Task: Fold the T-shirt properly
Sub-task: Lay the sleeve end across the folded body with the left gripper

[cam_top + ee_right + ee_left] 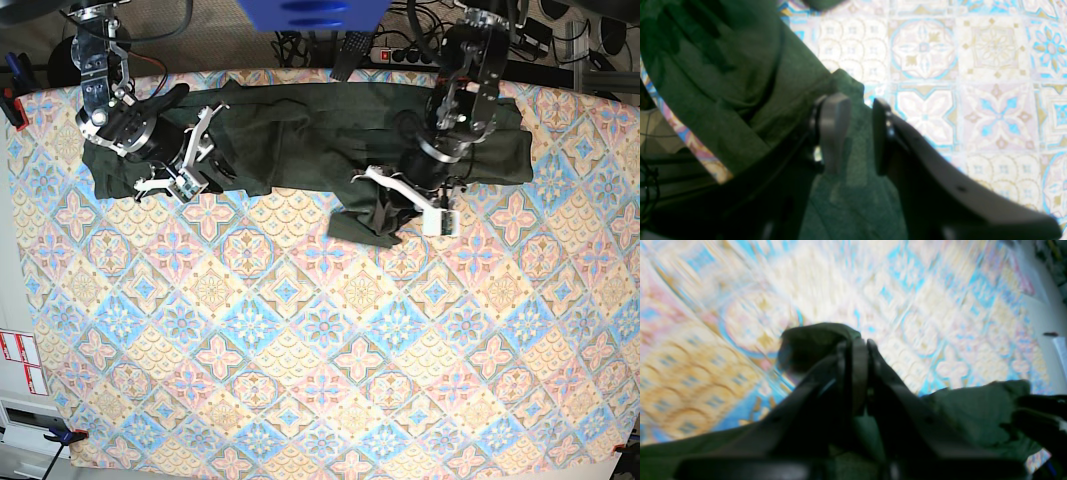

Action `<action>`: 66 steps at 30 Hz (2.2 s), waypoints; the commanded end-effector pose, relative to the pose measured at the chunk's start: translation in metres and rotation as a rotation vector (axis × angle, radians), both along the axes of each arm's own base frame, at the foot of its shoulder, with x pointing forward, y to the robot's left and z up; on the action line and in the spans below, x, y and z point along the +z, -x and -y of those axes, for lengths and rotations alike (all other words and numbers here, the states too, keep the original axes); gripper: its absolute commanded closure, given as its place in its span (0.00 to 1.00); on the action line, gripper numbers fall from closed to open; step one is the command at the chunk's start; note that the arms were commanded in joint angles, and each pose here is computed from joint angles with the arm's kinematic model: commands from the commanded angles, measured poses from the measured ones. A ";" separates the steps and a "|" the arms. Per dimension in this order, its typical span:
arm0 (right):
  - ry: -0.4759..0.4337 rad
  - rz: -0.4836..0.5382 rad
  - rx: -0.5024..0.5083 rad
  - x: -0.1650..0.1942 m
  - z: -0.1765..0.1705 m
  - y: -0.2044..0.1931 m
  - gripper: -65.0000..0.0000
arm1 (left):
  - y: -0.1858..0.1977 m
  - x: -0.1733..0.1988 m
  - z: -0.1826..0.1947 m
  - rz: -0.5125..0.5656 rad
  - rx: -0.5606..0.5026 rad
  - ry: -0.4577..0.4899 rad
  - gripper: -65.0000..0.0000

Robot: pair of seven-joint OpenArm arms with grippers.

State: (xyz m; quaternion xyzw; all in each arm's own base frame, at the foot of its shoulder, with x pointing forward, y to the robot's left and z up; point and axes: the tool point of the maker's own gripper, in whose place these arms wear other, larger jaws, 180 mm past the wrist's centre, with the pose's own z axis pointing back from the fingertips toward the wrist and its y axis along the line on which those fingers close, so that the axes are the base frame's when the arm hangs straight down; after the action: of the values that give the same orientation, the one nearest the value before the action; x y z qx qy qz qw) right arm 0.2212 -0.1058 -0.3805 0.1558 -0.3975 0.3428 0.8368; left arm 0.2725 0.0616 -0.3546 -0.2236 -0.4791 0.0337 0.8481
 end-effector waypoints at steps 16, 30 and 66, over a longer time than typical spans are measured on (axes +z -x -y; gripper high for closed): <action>-0.026 0.032 0.008 0.010 -0.003 -0.004 0.76 | 0.067 -0.015 -0.056 -0.113 0.118 -0.068 1.00; -0.028 0.031 0.007 0.009 -0.003 -0.004 0.76 | 0.112 -0.069 -0.052 -0.385 0.055 -0.086 0.89; -0.026 0.031 0.006 0.009 -0.003 -0.005 0.76 | -0.015 -0.095 -0.085 -0.348 0.115 -0.123 0.33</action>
State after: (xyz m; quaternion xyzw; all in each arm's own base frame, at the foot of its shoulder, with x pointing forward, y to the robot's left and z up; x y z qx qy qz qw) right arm 0.2206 -0.1052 -0.3822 0.1572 -0.3951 0.3421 0.8379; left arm 0.2778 0.1488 -0.4587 -0.1278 -0.3221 0.0938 0.9333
